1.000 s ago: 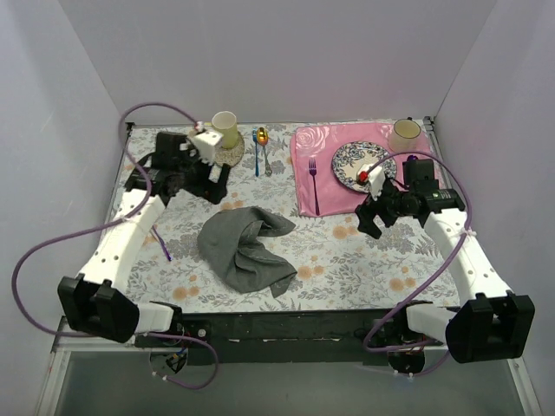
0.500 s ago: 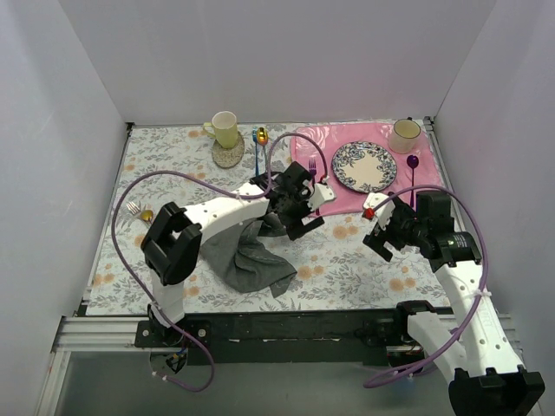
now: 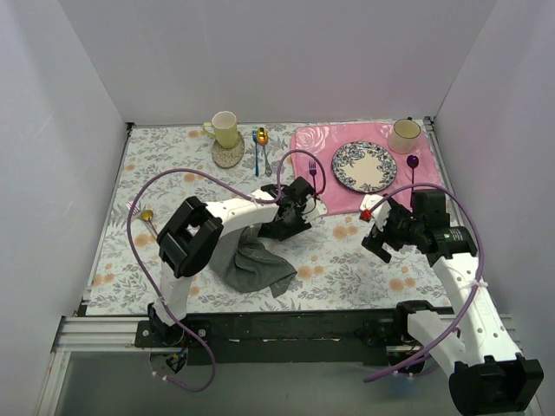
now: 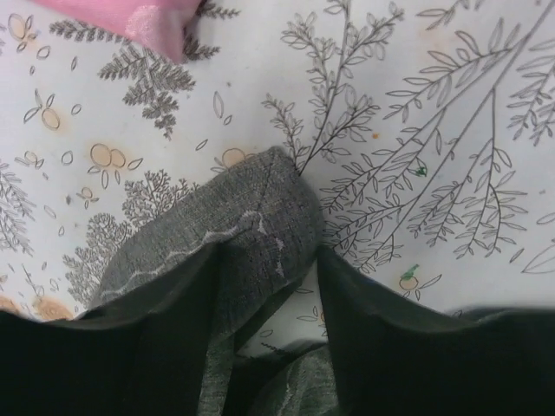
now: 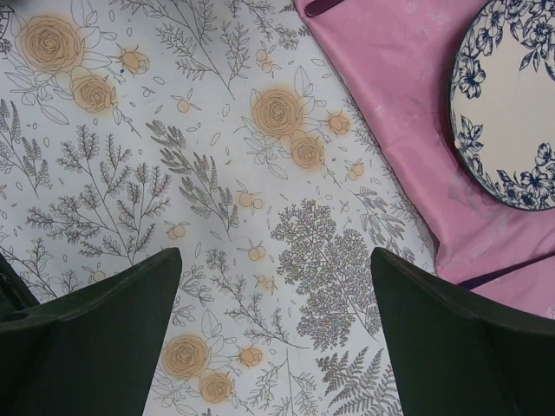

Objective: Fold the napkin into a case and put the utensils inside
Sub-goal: Pick up the crumpled napkin from the center of the board.

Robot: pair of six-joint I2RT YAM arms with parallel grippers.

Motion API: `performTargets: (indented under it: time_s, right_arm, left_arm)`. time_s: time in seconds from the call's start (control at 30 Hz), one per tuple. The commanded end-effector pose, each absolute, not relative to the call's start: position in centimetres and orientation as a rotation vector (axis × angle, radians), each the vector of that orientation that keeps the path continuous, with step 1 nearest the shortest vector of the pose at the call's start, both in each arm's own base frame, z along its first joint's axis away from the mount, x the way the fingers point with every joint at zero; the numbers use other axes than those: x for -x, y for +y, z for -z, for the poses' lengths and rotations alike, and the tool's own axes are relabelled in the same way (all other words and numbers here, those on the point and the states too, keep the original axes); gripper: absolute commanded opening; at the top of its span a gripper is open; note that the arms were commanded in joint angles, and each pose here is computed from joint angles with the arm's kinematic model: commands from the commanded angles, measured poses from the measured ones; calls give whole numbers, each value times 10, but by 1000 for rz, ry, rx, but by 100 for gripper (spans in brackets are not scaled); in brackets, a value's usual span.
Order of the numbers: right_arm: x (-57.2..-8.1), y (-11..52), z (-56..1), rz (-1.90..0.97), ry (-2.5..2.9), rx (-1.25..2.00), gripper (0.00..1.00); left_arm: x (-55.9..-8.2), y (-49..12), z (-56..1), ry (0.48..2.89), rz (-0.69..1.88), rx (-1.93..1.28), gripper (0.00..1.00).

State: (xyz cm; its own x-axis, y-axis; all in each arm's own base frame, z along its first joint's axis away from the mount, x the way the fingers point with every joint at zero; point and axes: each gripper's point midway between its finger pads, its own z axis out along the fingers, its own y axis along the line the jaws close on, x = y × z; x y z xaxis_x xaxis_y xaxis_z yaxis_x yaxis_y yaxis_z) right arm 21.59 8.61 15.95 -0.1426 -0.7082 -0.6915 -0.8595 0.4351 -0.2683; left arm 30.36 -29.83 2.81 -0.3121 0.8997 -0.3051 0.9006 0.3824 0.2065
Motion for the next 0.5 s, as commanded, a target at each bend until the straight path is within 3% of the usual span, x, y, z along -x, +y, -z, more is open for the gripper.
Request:
performTargets:
  time_s: [0.0,0.1,0.3,0.47]
  right_arm:
    - [-217,99,-170,-293,1809,1388,99]
    - [-215,109,-171,-364,1770,1423,99]
    - [-217,140,-153,-517,1814,1529,93]
    - [-214,186,-146,-597,1801,1628,91]
  left_arm:
    - [-322,-299,-66,2212,-11,-1428,23]
    - [-335,-299,-115,2187,86,-1273,0]
    - [-372,-243,-222,2183,364,-807,0]
    - [-361,-180,-238,2214,460,-622,0]
